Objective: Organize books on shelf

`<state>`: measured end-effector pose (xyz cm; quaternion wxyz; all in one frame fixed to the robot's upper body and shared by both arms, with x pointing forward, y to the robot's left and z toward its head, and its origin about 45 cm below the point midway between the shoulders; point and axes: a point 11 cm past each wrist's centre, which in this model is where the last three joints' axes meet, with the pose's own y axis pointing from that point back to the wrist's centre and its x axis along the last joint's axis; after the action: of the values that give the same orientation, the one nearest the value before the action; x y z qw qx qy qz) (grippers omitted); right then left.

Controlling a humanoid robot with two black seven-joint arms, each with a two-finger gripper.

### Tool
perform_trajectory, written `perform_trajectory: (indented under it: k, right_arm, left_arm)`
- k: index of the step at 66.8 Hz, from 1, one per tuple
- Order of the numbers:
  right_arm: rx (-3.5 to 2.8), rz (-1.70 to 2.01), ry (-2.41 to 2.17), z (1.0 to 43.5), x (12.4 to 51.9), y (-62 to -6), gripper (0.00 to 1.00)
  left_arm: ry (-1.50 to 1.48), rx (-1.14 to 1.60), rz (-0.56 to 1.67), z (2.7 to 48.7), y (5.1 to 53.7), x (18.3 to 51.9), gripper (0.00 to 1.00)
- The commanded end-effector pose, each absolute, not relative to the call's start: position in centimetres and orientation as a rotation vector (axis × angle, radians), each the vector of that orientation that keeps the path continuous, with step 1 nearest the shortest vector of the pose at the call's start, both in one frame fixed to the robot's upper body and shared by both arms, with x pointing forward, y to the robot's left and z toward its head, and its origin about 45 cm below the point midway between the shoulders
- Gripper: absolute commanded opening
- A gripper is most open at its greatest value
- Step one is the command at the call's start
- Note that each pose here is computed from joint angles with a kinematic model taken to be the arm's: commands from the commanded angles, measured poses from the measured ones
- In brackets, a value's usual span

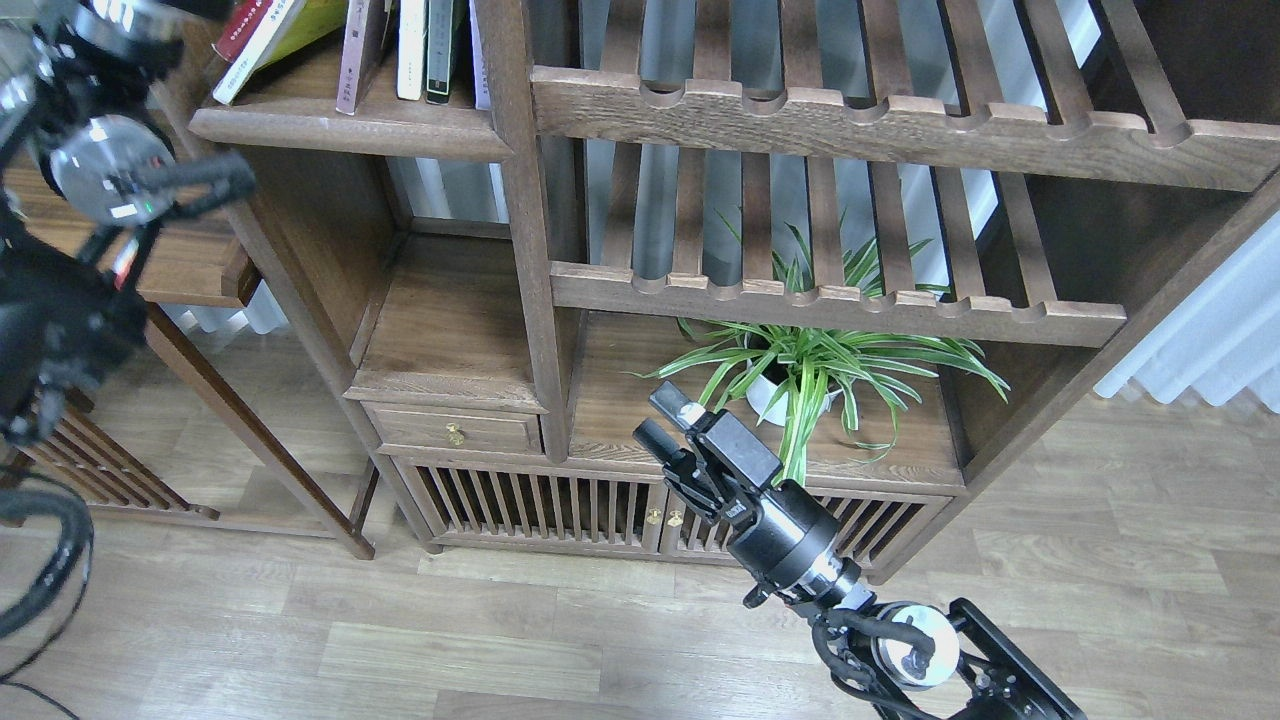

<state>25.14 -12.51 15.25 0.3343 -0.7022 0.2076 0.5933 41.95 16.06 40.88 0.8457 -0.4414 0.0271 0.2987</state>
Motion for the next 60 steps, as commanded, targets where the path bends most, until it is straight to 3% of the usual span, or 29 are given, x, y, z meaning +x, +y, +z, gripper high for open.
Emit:
perform_trajectory:
  k: [1, 21, 37, 60]
  right_arm:
    - [-1.837, 1.554, 0.531, 15.3, 25.0, -12.2, 0.94]
    - [-1.84, 1.555, 0.528, 15.4, 25.0, -12.1, 0.94]
    - [-1.84, 1.562, 0.524, 15.3, 24.8, -12.0, 0.94]
    - [-1.839, 1.562, 0.526, 15.2, 24.8, -12.0, 0.94]
  left_arm:
    - [0.241, -0.949, 0.61, 36.6, 12.2, 40.7, 0.59]
    - [0.404, -0.787, 0.625, 28.4, 10.1, 37.7, 0.92]
    - [0.469, -0.736, 0.639, 25.3, 9.7, 36.1, 0.99]
    - [0.539, -0.653, 0.627, 22.4, 8.8, 34.3, 0.99]
